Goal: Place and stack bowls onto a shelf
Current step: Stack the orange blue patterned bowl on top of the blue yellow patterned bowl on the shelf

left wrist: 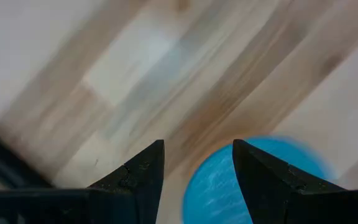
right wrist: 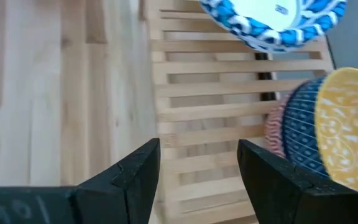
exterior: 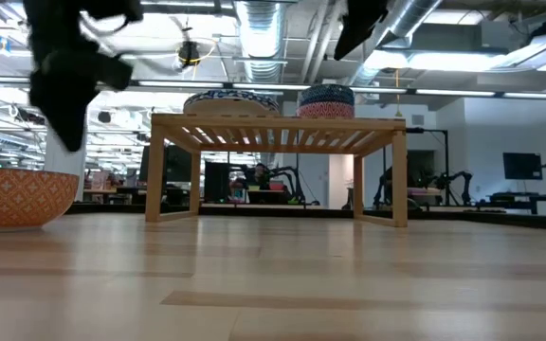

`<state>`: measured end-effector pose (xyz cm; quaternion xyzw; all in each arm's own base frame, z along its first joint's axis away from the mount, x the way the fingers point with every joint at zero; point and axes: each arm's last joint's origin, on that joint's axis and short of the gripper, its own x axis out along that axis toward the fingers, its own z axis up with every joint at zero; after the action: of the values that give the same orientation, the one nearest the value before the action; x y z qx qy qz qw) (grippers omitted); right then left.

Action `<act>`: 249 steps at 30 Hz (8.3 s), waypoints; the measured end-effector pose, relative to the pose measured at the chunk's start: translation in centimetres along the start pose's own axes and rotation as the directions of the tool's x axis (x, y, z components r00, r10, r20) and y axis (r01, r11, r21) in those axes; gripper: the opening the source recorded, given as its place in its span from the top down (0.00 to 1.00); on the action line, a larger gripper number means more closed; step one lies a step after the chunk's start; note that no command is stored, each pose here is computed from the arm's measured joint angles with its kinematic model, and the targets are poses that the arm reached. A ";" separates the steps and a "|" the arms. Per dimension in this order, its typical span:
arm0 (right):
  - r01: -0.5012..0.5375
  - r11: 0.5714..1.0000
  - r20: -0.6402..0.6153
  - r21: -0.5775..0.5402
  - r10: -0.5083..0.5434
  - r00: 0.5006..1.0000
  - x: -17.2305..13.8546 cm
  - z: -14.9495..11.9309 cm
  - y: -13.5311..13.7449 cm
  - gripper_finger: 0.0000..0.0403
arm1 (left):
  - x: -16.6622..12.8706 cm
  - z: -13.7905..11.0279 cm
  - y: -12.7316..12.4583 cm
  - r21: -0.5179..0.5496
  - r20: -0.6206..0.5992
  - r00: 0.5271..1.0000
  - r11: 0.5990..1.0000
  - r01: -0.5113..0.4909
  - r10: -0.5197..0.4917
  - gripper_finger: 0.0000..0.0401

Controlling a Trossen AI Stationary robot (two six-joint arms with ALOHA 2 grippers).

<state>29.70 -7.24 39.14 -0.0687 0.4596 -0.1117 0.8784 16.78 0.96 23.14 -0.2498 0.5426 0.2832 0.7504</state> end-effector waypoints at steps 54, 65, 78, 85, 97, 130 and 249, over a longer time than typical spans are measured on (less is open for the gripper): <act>-0.075 0.783 0.225 -0.618 0.268 0.937 0.7 3.9 13.2 0.50 | -10.6 15.6 -10.4 0.167 0.060 0.998 0.986 -0.003 -0.007 0.99; 0.022 0.677 0.172 -0.736 0.155 0.973 0.2 2.9 14.7 0.52 | -10.1 18.7 -12.4 0.350 0.060 0.994 0.935 0.066 -0.092 0.99; 0.096 0.477 0.157 -0.874 0.090 0.983 -0.2 2.5 15.4 0.54 | -10.3 19.0 -12.3 0.704 -0.052 0.959 0.671 0.234 -0.279 0.99; 0.220 0.351 0.267 -0.910 0.092 0.959 -1.1 3.1 16.9 0.54 | -10.2 19.3 -12.8 0.824 -0.059 0.932 0.509 0.248 -0.359 0.99; 0.232 0.355 0.281 -0.906 0.092 0.955 -1.4 3.2 17.0 0.54 | -10.2 19.4 -13.0 0.927 0.015 0.955 0.362 0.098 -0.297 0.99; 0.541 0.834 0.239 0.104 -0.549 0.801 -7.5 -0.4 11.4 0.54 | -14.5 21.6 -14.7 -0.063 0.773 0.605 0.973 -0.224 0.189 0.99; 0.367 0.839 0.584 -0.401 -0.074 0.808 -2.0 -1.7 7.1 0.56 | -12.7 19.2 -10.8 0.235 0.456 0.887 0.953 -0.192 0.066 0.98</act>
<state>28.14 0.10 38.23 -0.3757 0.1907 -0.0706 0.9041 34.05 4.37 41.48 -0.0359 0.4068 0.3045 0.8605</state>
